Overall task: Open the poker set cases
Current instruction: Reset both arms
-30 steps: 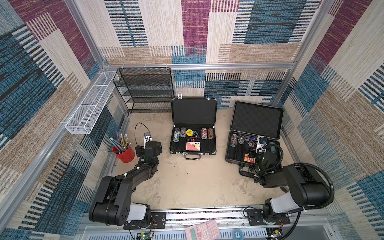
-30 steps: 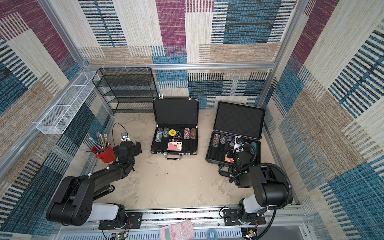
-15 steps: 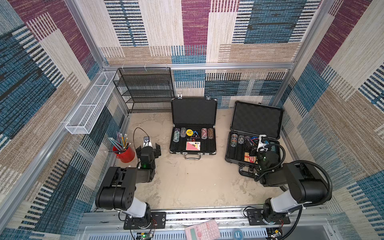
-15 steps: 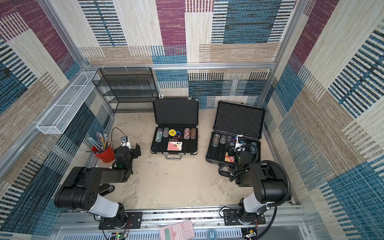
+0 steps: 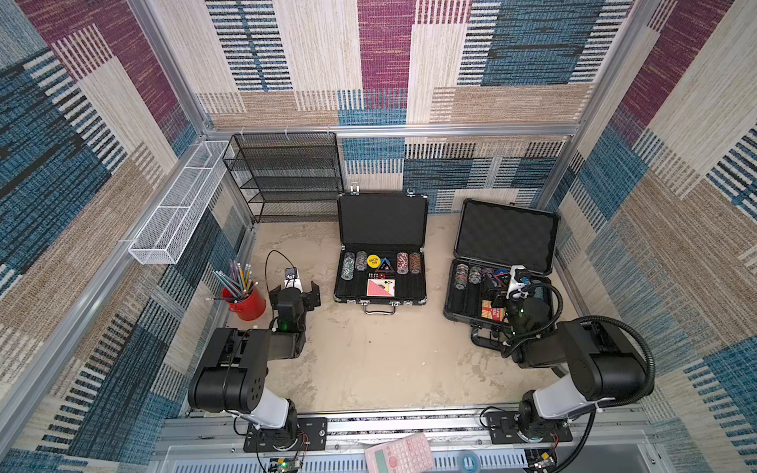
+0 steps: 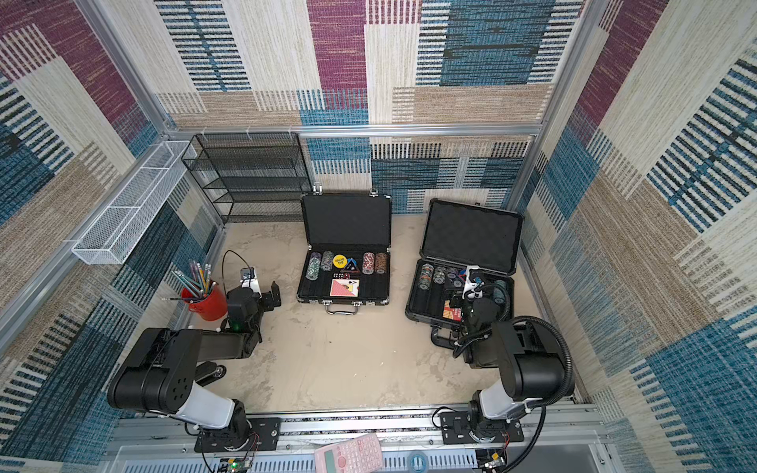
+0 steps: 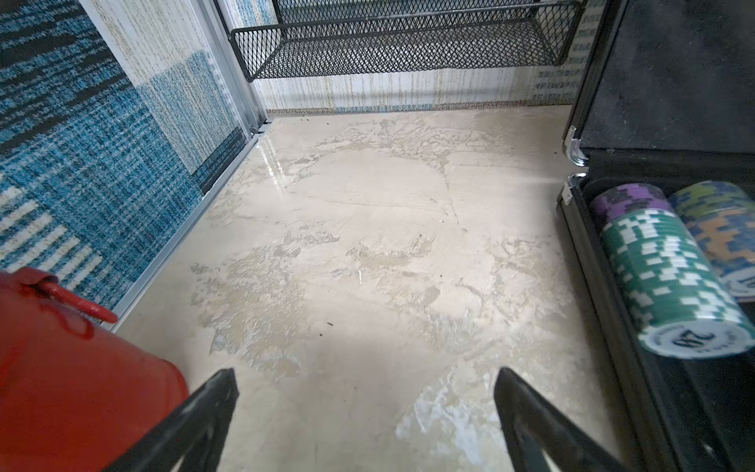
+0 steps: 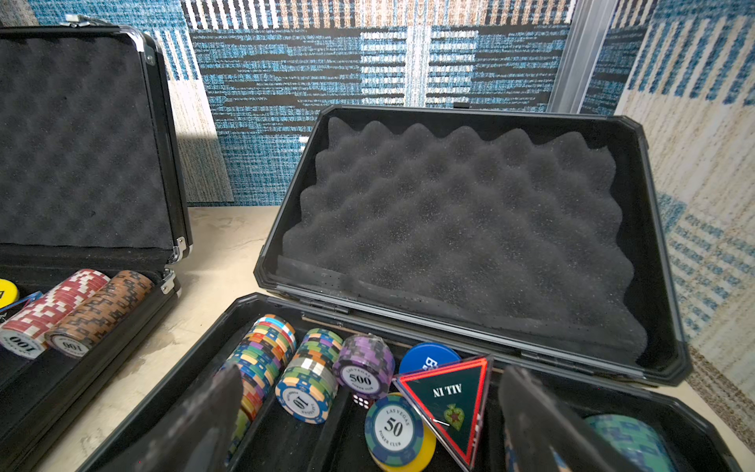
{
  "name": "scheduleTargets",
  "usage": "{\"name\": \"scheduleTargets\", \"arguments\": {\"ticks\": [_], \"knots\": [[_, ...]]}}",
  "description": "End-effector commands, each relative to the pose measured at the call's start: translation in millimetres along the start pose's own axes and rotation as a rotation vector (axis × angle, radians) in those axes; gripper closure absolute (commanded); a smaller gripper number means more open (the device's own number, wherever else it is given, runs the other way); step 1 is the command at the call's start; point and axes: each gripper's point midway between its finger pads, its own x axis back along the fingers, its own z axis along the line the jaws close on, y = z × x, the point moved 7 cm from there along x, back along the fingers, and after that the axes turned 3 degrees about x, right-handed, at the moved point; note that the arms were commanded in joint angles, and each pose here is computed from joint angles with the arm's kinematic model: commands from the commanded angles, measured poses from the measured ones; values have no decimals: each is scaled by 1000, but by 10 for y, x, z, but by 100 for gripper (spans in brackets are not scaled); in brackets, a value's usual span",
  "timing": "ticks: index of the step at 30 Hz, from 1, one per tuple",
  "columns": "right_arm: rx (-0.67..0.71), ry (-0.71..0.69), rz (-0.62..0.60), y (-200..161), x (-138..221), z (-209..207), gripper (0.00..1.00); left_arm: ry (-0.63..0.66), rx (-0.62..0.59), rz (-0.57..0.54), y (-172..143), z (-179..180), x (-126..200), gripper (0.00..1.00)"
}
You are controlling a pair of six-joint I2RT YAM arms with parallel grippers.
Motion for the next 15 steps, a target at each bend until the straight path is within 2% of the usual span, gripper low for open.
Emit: {"name": "scheduleTargets", "arguments": {"ticks": [1, 15], "knots": [[-8, 1, -35, 68, -10, 0, 1, -10, -10, -35, 64, -12, -3, 0], [-8, 1, -35, 68, -8, 0, 1, -16, -8, -30, 63, -14, -15, 0]]}}
